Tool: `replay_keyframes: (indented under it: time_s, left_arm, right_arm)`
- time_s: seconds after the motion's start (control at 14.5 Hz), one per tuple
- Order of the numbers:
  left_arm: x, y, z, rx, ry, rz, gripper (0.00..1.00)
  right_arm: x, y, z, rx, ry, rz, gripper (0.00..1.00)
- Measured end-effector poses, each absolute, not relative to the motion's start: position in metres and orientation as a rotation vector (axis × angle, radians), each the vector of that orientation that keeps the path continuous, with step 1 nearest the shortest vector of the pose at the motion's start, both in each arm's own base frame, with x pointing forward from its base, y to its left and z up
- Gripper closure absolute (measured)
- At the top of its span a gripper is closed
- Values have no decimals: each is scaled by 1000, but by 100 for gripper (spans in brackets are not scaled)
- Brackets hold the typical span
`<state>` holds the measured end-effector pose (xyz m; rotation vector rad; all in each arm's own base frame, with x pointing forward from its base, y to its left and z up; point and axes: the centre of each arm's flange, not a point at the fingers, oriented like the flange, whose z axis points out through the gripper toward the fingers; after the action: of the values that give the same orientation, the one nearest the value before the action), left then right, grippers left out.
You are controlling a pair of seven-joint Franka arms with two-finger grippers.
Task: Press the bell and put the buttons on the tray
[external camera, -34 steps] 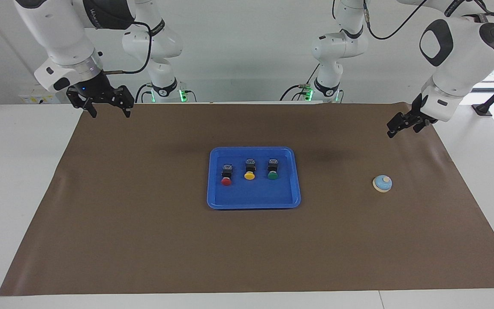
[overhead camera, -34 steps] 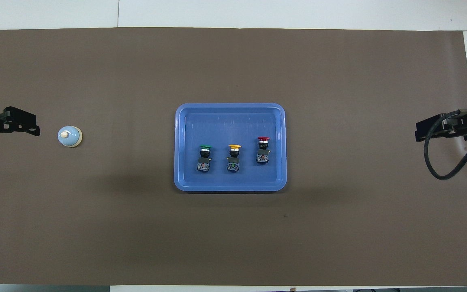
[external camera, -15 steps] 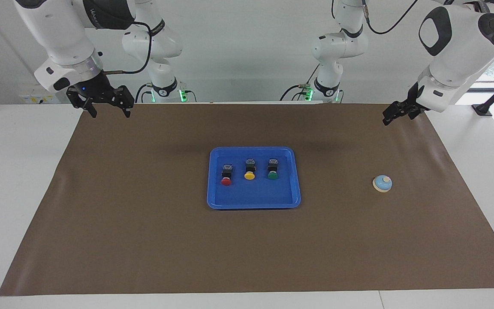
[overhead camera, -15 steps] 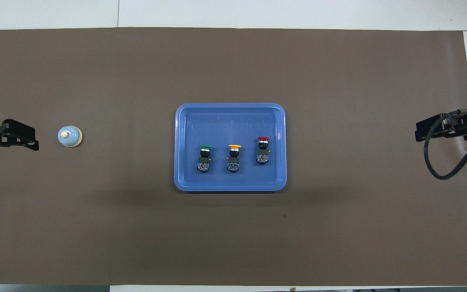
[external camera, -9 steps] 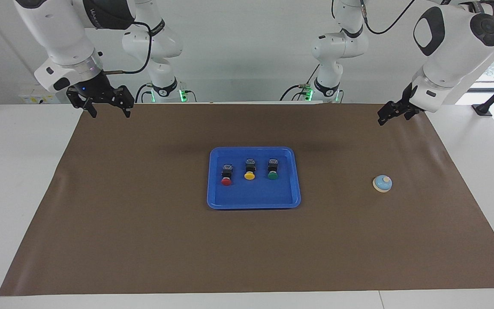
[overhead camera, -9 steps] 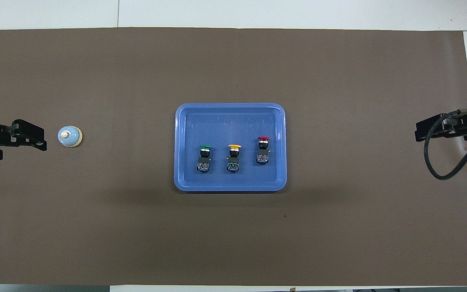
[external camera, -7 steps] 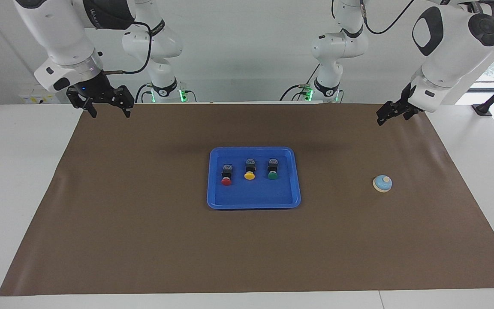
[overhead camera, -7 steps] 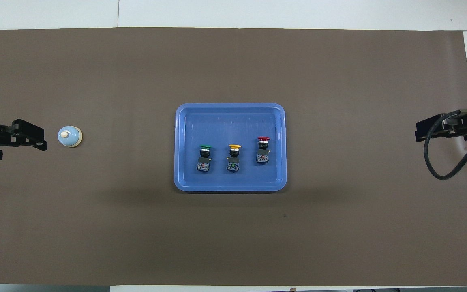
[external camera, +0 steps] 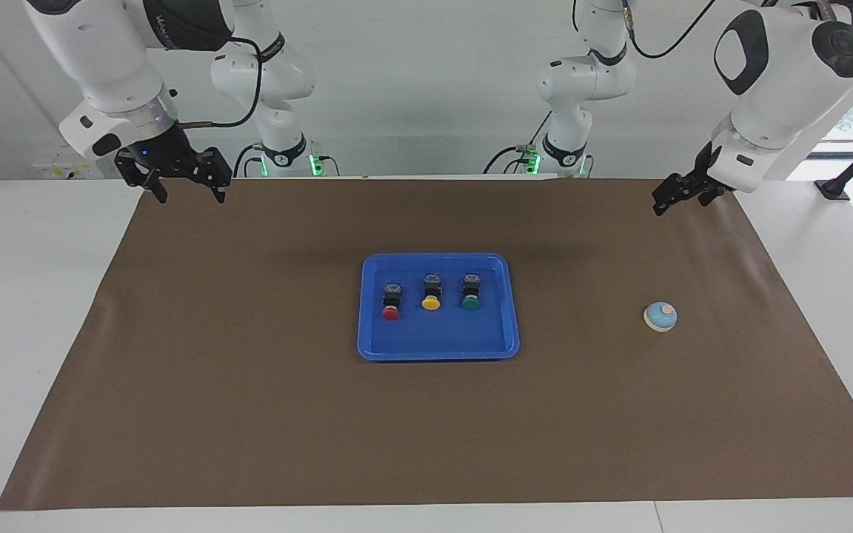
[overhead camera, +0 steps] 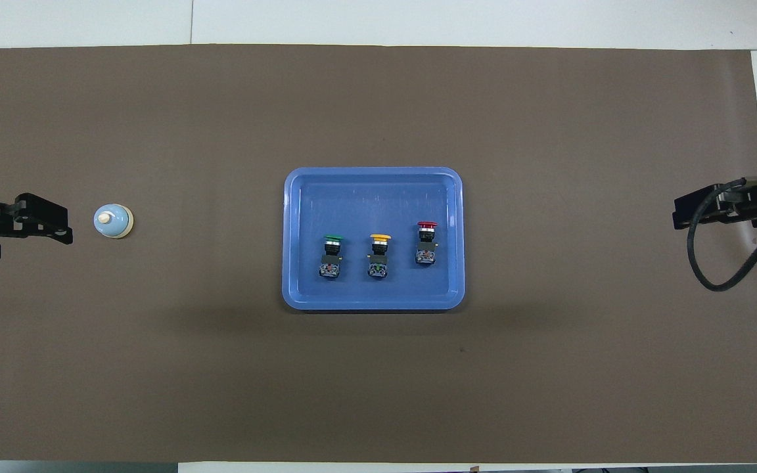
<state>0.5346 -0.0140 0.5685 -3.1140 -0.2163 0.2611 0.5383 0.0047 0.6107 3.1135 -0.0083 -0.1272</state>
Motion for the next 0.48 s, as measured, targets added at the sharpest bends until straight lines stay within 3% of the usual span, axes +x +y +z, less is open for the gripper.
replay_keyframes:
  time_s: [0.48]
  left_arm:
    - [541,-18,590,-3129,-204,143,0]
  right_arm:
    - [538,5,611,3114,-8,-127,0]
